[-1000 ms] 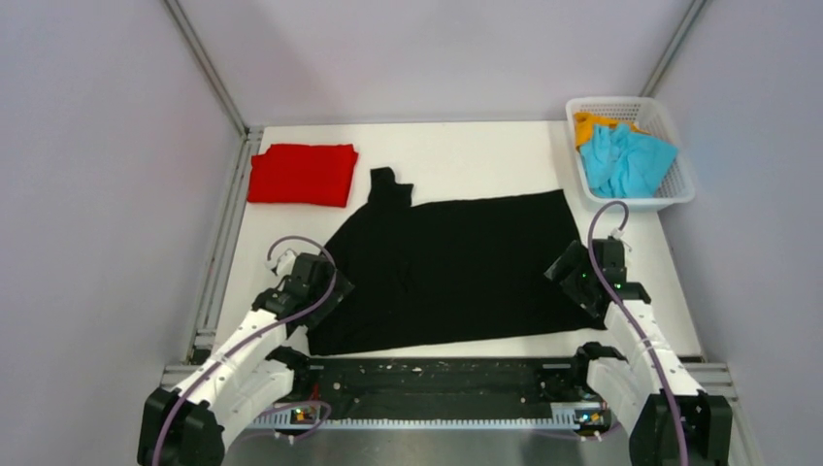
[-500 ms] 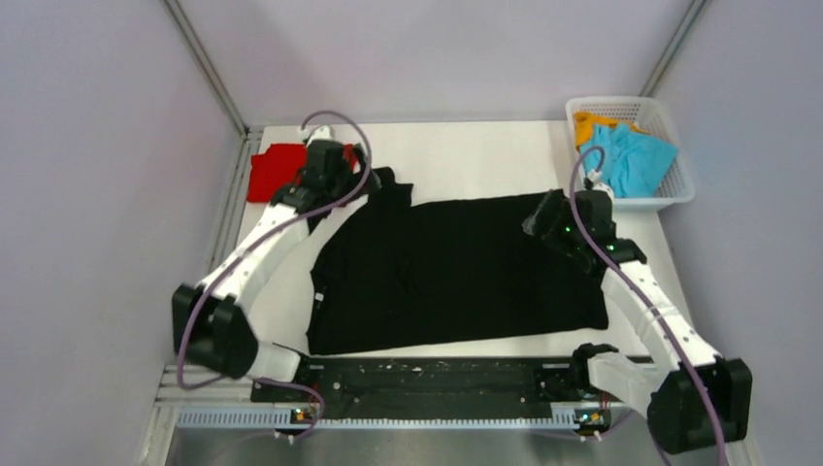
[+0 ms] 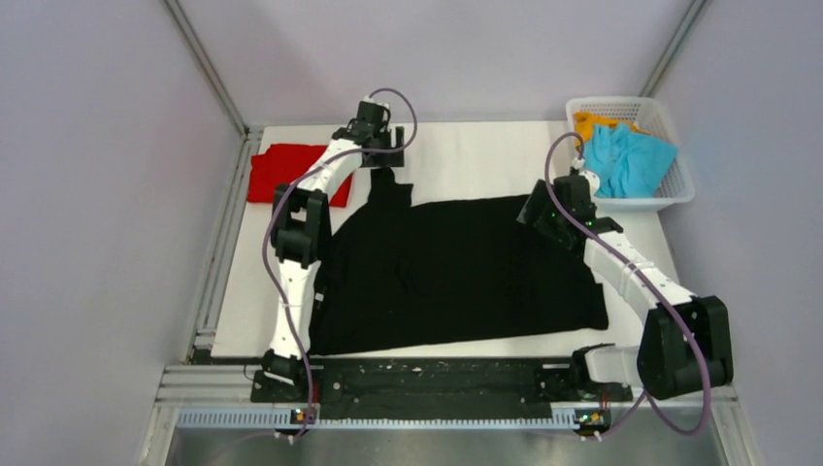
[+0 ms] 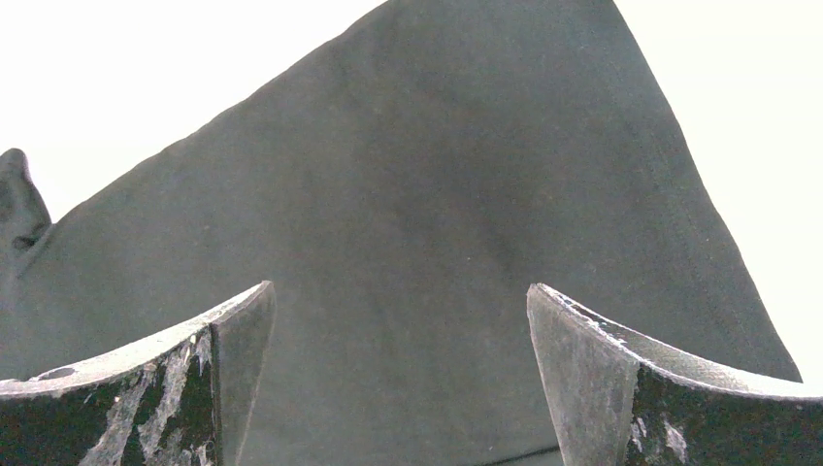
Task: Fold and stack the t-shirts
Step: Grab the side of the flattened tshirt furthest away from the robot with both arms
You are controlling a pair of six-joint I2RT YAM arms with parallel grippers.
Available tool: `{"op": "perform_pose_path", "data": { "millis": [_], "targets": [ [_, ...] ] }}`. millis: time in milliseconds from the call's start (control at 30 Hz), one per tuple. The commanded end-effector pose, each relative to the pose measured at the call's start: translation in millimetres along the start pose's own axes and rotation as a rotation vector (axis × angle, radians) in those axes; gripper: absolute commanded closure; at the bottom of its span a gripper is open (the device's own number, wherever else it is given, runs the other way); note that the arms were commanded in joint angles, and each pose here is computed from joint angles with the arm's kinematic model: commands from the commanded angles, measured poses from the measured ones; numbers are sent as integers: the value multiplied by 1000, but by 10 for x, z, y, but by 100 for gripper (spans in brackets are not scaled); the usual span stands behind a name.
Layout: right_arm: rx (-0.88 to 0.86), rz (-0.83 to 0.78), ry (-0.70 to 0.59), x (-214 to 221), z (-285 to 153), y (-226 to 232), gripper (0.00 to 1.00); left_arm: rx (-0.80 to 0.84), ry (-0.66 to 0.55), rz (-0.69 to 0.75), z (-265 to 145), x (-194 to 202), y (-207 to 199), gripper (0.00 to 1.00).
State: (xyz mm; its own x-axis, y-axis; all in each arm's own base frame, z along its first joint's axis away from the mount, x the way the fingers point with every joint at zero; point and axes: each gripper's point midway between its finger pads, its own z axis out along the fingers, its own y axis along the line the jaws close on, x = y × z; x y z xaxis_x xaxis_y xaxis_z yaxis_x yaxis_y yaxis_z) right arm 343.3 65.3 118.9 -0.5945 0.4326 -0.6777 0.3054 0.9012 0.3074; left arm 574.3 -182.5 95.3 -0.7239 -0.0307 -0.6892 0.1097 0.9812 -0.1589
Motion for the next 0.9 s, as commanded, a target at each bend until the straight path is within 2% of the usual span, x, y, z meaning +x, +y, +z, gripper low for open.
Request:
{"op": "perform_pose_path", "data": {
  "millis": [0,267,367,467,533,667,867],
  "targets": [
    [20,-21,-54,-193,85,45,1,79,32,20,50,25,-72,19],
    [69,-35,-16,-67,200,-58,1,66,104,-1,165,297,-26,58],
    [77,-39,-10,-49,213,-75,1,60,113,-6,112,324,-13,65],
    [91,-41,-14,-47,216,-106,1,62,111,-5,50,349,-10,90],
    [95,-42,-16,-55,220,-110,1,62,106,-4,4,338,-9,100],
    [92,-66,-11,-119,200,-71,1,104,73,6,-141,197,-94,100],
    [163,-94,12,-300,188,-59,2,267,9,87,-410,-1,-367,100]
  ]
}}
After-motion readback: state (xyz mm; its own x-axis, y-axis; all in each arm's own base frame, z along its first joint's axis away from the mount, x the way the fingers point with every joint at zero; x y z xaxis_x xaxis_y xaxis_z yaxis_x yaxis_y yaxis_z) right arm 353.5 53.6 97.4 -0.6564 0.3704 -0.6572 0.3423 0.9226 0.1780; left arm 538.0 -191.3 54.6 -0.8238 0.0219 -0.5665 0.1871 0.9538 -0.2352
